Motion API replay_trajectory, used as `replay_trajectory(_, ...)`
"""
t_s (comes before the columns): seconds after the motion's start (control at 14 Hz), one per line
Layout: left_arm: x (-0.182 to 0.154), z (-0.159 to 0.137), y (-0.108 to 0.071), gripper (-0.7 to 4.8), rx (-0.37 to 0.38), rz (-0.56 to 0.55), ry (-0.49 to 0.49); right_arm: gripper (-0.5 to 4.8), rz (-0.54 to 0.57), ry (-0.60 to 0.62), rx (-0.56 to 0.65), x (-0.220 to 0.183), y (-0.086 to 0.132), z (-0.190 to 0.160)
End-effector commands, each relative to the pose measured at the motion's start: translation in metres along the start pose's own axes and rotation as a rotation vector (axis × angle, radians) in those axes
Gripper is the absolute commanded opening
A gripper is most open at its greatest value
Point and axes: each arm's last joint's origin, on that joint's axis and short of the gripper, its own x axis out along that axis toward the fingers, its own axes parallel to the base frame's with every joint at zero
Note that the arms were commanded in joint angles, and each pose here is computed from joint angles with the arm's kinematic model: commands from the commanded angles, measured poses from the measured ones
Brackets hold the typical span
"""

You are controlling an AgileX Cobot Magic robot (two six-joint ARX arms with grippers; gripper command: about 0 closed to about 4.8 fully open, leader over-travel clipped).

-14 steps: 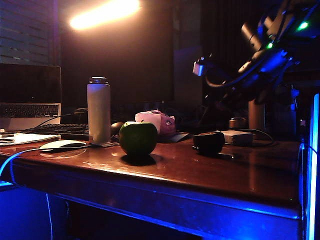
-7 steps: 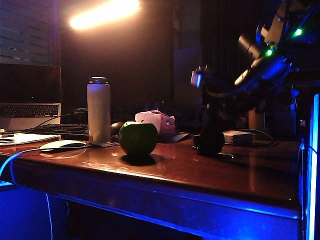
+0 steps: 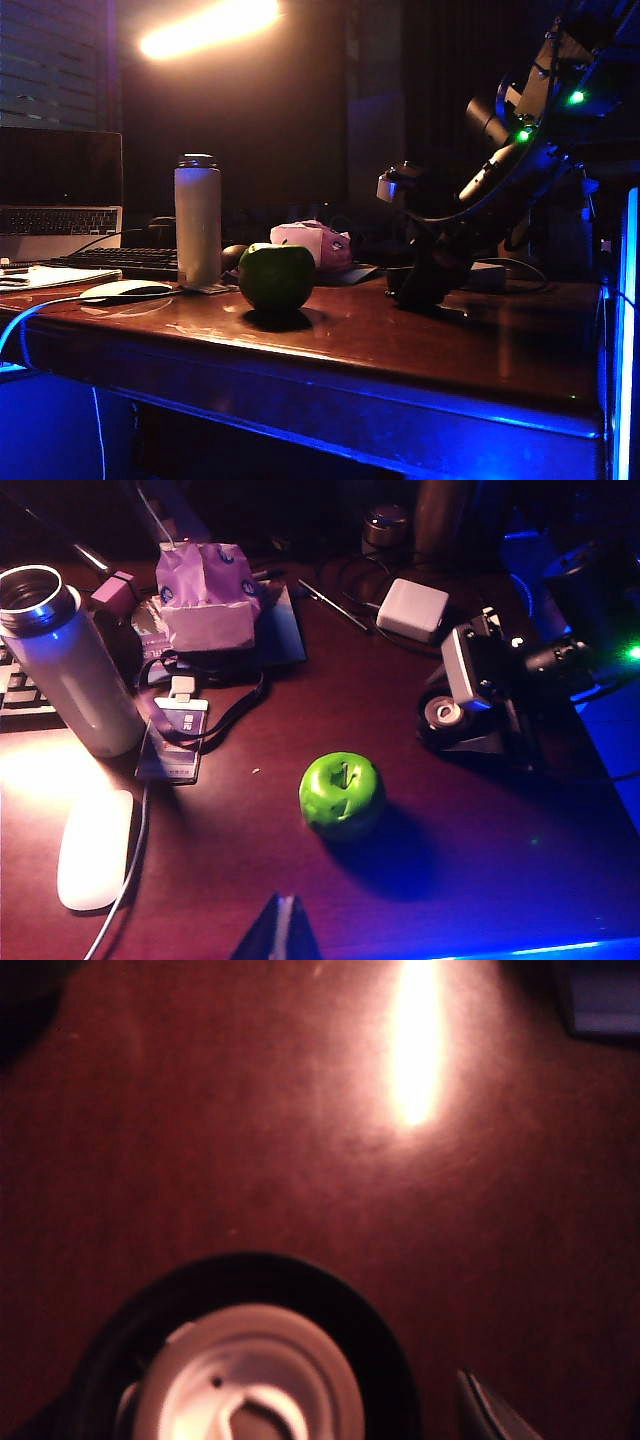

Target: Stack the black thermos bottle cap from the table onto the green apple.

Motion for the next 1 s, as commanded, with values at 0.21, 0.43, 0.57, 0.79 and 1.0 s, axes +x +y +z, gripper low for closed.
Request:
replay_trajectory(0.21,-0.0022,0.0022,-0.0009,-0.03,0.006,-0.005,-0.015,3.93,-0.016,-0.007,-0.007,-0.0003,-0.0029,0.0038)
replay_trajectory(0.43,-0.0022,0.0022,-0.0009,-0.03,0.006,-0.005,-0.015,3.85,-0.014,-0.003,-0.004,-0.0004,-0.0026,0.0035)
replay_trajectory(0.57,-0.0023,0.0016,-0.0011,-0.03,0.003,-0.006,-0.009,3.85,-0.006,0.006,0.034,-0.0004,-0.0018,0.0026)
replay_trajectory(0.79,-0.0022,0.0012,-0.0011,-0.03,0.002,-0.007,-0.005,3.85,-0.02,0.05,0.153,-0.0007,-0.0007,0.0001)
replay_trajectory(1.0,-0.0022,0.0012,-0.0011,-0.03,0.002,-0.007,-0.005,3.86,-0.025,0.03,0.163,-0.0008,-0.0019,0.0018)
